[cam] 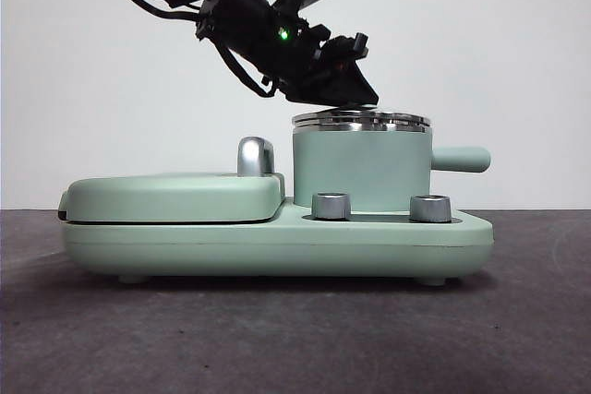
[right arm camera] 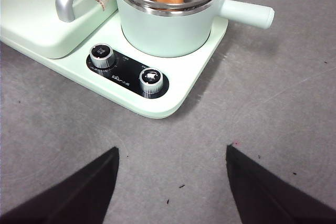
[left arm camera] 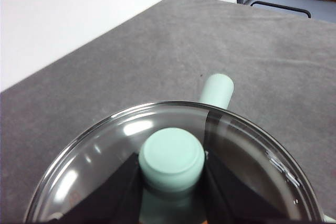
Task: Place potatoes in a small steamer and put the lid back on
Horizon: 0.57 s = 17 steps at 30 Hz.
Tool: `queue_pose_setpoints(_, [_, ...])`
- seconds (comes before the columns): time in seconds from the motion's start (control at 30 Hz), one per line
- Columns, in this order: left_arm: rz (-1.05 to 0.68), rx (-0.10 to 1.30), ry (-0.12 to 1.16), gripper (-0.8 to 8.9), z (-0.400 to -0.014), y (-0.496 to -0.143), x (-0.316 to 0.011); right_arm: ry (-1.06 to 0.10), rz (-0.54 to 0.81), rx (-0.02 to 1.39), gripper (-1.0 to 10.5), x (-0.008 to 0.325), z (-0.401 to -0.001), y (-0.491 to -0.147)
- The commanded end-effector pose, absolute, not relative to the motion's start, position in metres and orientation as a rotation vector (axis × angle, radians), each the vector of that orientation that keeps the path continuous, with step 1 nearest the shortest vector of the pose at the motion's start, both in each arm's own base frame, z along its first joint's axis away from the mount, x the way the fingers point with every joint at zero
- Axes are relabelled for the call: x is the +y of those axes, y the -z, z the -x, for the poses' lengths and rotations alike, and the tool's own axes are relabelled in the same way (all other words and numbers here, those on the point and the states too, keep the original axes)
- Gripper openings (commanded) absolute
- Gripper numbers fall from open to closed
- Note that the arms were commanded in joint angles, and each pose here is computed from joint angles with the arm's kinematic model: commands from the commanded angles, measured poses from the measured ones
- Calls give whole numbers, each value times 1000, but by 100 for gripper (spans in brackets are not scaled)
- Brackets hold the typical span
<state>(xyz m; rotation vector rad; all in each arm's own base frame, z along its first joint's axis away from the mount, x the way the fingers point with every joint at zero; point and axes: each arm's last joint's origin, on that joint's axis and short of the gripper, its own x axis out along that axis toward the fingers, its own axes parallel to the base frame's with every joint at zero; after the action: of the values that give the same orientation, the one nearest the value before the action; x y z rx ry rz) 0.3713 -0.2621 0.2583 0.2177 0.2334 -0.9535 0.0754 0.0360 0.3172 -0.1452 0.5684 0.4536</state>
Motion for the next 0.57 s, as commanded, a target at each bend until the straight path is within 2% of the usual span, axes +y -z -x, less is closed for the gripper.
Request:
queue_pose_setpoints(0.03, [-214, 214, 968, 10, -374, -261, -271, -453, 140, 560, 316, 36, -76, -320])
queue_pose_setpoints(0.5, [-222, 267, 974, 11, -371, -256, -271, -453, 139, 560, 316, 36, -76, -320])
queue_pose_setpoints(0.57, [-222, 265, 974, 44, -371, -256, -272, -453, 139, 560, 316, 36, -76, -320])
